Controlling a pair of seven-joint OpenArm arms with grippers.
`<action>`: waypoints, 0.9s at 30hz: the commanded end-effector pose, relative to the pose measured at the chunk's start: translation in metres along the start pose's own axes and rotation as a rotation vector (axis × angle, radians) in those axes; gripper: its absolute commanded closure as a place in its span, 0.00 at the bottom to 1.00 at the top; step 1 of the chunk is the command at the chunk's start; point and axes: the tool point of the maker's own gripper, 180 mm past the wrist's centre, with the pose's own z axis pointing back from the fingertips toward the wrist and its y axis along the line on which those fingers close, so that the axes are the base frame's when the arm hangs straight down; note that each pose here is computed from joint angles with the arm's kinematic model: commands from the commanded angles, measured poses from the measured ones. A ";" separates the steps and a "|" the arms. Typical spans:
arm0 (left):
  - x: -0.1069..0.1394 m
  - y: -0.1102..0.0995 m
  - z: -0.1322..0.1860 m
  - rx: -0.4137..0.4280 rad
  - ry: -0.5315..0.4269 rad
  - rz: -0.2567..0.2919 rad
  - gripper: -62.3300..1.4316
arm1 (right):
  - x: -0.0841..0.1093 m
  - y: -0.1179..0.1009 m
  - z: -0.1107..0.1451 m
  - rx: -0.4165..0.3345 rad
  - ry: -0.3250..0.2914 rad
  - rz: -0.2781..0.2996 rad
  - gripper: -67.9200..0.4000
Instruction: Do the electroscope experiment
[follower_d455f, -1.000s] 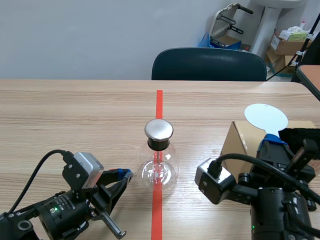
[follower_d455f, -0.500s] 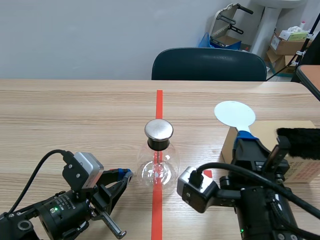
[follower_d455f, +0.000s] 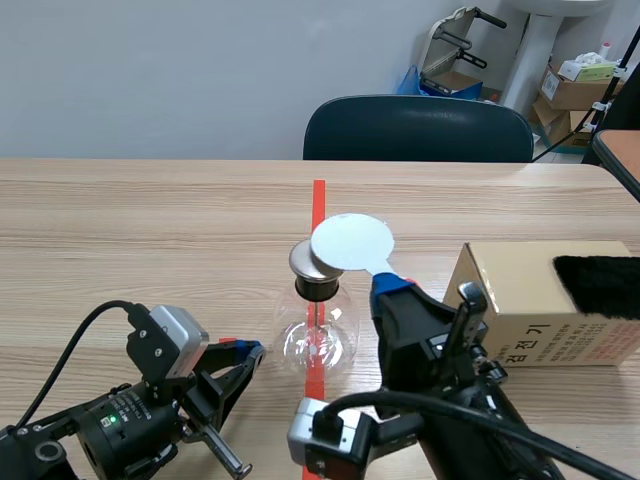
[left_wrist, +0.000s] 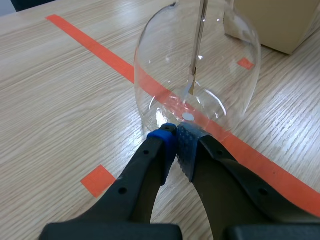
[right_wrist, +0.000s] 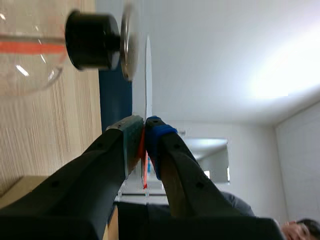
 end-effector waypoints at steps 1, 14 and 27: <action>0.008 -0.002 -0.003 -0.005 -0.029 0.002 0.94 | 0.000 -0.007 -0.002 -0.025 -0.020 0.014 0.98; 0.007 -0.002 -0.003 -0.005 -0.025 0.002 0.94 | 0.006 -0.006 -0.002 -0.025 -0.054 0.014 0.98; 0.007 -0.002 -0.003 -0.005 -0.025 0.003 0.94 | 0.005 -0.006 -0.002 -0.025 -0.046 0.014 0.98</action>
